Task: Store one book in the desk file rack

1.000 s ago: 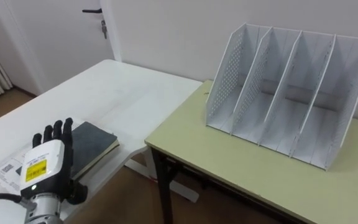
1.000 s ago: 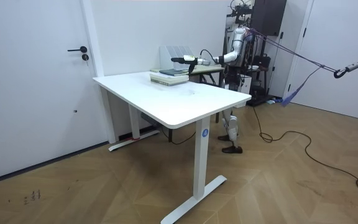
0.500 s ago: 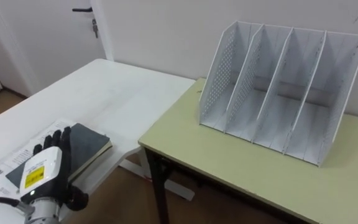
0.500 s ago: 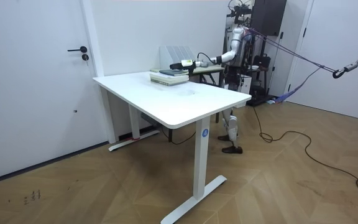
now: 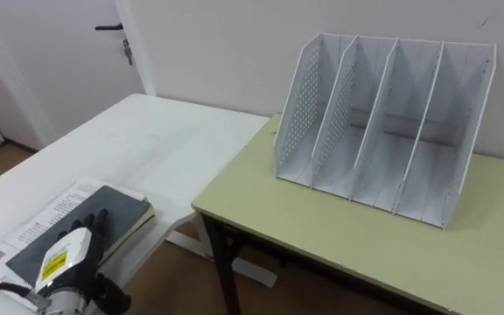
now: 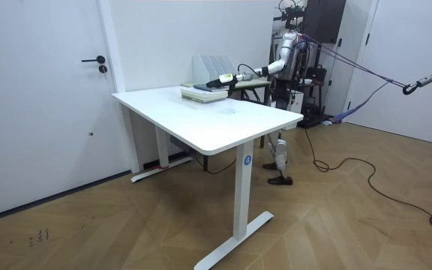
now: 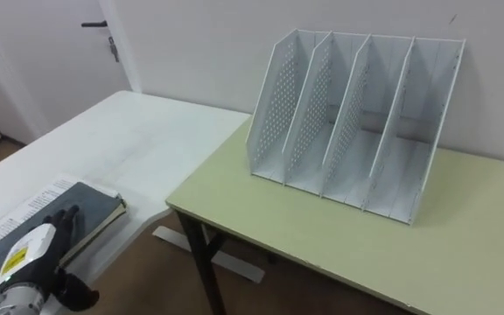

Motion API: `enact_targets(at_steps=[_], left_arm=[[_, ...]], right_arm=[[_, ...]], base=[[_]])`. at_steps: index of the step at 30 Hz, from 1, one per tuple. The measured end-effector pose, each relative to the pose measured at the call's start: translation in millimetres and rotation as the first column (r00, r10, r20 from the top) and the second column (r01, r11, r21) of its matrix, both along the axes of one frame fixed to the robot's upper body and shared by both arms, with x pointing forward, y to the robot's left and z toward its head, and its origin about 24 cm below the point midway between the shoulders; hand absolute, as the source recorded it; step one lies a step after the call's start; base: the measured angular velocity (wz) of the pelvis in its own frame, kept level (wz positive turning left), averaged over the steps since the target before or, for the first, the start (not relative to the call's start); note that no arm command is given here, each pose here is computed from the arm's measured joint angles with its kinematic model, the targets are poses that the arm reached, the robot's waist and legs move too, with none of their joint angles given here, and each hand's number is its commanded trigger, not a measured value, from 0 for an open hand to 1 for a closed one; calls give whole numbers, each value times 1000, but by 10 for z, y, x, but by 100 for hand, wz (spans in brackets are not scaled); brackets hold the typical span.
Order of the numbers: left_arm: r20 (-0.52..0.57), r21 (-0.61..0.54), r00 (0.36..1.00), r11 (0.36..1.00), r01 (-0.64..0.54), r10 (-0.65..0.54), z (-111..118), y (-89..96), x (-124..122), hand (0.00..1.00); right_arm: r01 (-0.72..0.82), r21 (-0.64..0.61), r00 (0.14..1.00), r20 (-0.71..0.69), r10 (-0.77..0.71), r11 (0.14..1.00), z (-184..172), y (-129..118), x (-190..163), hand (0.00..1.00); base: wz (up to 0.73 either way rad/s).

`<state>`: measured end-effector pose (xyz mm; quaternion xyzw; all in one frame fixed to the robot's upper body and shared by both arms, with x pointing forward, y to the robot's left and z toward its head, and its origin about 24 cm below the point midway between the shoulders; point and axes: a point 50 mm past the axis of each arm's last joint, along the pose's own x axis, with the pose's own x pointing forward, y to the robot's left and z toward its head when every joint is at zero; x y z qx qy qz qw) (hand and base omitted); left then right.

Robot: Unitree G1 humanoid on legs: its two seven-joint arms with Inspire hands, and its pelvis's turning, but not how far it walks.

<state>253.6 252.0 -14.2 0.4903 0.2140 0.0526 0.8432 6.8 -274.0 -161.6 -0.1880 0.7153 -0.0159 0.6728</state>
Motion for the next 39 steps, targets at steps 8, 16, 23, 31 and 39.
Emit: enact_targets(at_steps=[8, 16, 23, 31, 39], left_arm=[[33, 55, 999, 998, -16, 14, 147, 144, 178, 100], [47, 68, 998, 997, -34, 30, 190, 195, 212, 100], [43, 73, 999, 997, -26, 23, 182, 180, 213, 100], [51, 69, 999, 997, -23, 19, 195, 166, 221, 100], [93, 39, 995, 999, -23, 19, 266, 68, 204, 100]], right_arm=[[7, -7, 1000, 10, -6, 1000, 6, -9, 44, 0], [11, -25, 1000, -3, -11, 1000, 12, -19, 4, 0], [10, -32, 1000, -1, -10, 999, 13, -22, 8, 0], [-2, -30, 1000, -4, 2, 1000, 10, -14, 6, 0], [-20, -32, 1000, 9, 20, 999, 10, -9, 79, 0]], base=[[2], [0], [1], [0], [0]])
